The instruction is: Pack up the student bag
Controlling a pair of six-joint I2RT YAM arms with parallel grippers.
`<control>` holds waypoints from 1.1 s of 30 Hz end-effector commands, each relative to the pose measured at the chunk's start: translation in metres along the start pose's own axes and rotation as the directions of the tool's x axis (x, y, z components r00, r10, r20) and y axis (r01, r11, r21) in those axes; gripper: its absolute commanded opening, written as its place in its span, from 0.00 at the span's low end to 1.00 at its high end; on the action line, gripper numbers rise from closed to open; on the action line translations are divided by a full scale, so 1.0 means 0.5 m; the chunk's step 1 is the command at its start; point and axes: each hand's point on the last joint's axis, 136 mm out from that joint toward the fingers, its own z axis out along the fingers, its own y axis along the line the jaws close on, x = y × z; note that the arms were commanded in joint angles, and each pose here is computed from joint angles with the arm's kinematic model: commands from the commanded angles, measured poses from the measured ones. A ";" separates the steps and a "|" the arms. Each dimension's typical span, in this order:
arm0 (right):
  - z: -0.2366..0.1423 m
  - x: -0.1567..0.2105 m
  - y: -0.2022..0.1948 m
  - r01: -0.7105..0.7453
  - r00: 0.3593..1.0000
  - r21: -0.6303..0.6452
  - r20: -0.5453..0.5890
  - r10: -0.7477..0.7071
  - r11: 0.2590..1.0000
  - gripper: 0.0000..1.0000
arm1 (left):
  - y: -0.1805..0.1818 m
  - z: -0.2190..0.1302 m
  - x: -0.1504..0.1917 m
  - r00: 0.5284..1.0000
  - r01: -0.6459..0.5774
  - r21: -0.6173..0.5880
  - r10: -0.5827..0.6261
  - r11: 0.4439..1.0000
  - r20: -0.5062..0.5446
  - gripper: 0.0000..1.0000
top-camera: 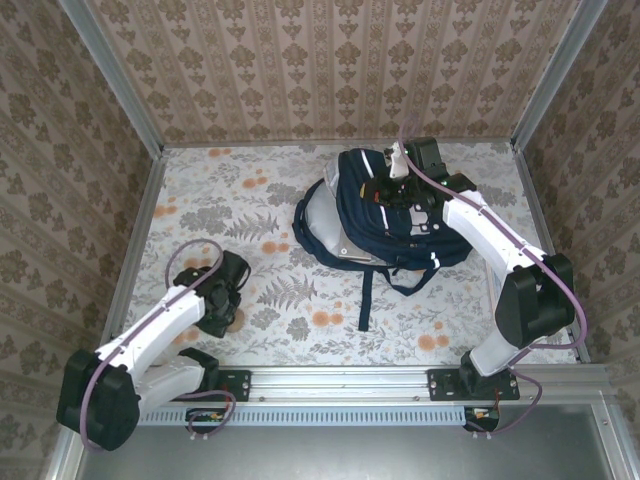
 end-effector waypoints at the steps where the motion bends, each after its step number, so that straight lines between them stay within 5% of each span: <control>1: -0.022 -0.013 0.054 0.054 0.998 -0.079 0.038 -0.051 0.995 0.03 | -0.024 -0.028 -0.022 0.994 -0.095 0.010 0.095 0.995 0.049 0.52; 10: -0.050 -0.022 0.033 0.009 0.997 -0.067 0.076 -0.004 0.998 0.02 | -0.210 -0.113 0.018 0.907 -0.420 0.204 0.398 0.884 0.140 0.44; 15: -0.063 -0.017 0.025 -0.008 0.996 -0.064 0.087 0.013 0.998 0.02 | -0.328 -0.173 0.067 0.781 -0.624 0.276 0.574 0.731 0.245 0.44; 26: -0.085 -0.013 0.037 -0.022 0.996 -0.072 0.089 0.029 0.997 0.02 | -0.554 -0.205 0.261 0.442 -0.852 0.447 0.831 0.271 0.338 0.44; 33: -0.097 -0.011 0.042 -0.021 0.995 -0.070 0.094 0.028 0.997 0.02 | -0.619 -0.146 0.311 0.348 -0.883 0.427 0.883 0.196 0.315 0.45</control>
